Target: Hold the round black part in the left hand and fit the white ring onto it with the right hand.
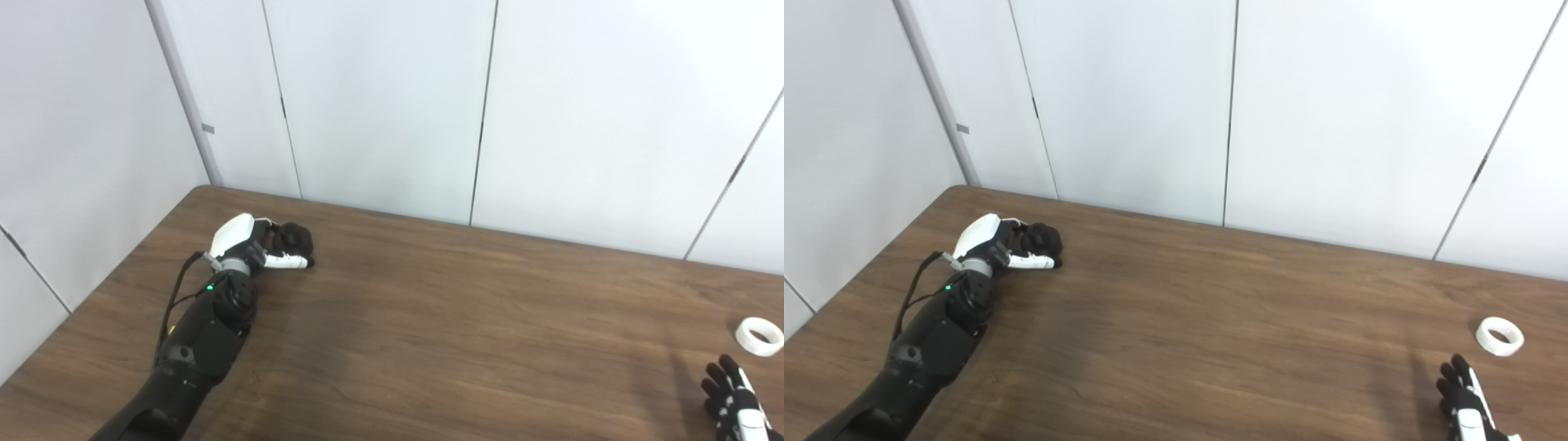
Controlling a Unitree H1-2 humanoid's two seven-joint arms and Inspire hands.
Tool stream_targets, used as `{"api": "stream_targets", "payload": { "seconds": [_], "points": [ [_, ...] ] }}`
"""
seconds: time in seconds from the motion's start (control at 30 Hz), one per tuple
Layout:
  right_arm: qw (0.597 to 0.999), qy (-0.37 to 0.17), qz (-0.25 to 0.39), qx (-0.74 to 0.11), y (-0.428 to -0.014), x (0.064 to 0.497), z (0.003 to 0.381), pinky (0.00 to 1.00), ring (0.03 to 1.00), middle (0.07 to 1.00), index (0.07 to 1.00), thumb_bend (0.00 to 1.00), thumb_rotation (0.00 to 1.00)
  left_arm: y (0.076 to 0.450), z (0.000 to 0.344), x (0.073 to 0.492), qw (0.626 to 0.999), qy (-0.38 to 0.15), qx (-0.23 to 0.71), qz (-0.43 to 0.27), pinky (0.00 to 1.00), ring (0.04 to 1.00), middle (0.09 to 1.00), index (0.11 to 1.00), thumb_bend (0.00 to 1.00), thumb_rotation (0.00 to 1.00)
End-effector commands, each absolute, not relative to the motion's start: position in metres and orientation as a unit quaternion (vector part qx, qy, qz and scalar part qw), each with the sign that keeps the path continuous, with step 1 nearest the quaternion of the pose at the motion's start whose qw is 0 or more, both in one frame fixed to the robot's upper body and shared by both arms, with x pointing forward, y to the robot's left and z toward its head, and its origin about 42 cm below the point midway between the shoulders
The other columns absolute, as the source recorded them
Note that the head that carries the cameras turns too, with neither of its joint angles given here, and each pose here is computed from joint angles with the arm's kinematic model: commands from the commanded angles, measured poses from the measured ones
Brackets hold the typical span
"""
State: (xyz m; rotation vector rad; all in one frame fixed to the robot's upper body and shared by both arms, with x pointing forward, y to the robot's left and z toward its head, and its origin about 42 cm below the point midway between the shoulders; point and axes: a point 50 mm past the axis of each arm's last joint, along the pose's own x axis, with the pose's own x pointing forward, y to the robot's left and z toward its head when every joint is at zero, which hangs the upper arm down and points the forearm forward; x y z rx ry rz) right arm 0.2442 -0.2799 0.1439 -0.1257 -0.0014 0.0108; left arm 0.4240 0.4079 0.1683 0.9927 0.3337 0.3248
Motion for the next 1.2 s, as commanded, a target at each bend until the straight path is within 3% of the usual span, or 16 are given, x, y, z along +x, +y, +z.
{"api": "stream_targets", "payload": {
  "seconds": [0.0,0.03,0.1,0.17,0.73,1.17],
  "points": [
    [0.997,-0.035,0.005,-0.071,-0.284,0.249,0.157,1.0,0.981,0.974,1.0,0.32,1.0,0.415,0.201,0.437,0.851,0.107,0.481,0.18,1.0,0.97,0.872,0.655,0.83,0.25],
    [0.997,-0.034,0.004,-0.07,-0.284,0.249,0.157,1.0,0.98,0.973,1.0,0.32,1.0,0.415,0.201,0.438,0.851,0.105,0.482,0.18,1.0,0.962,0.864,0.634,0.81,0.22],
    [0.997,-0.032,0.003,-0.074,-0.284,0.248,0.157,1.0,0.983,0.972,1.0,0.34,1.0,0.414,0.199,0.438,0.852,0.093,0.483,0.181,1.0,0.94,0.835,0.52,0.58,0.1],
    [0.997,-0.032,0.004,-0.074,-0.284,0.249,0.157,1.0,0.988,0.973,1.0,0.34,1.0,0.415,0.197,0.438,0.854,0.085,0.479,0.184,1.0,0.925,0.812,0.493,0.53,0.06],
    [0.996,-0.034,0.006,-0.077,-0.285,0.251,0.156,1.0,0.98,0.967,1.0,0.33,1.0,0.409,0.199,0.436,0.85,0.057,0.488,0.191,1.0,0.896,0.774,0.486,0.52,0.05],
    [0.997,-0.036,0.003,-0.075,-0.278,0.252,0.155,1.0,0.97,0.949,0.998,0.32,1.0,0.361,0.206,0.397,0.858,-0.002,0.491,0.149,1.0,0.89,0.775,0.486,0.52,0.05]
  ]
}}
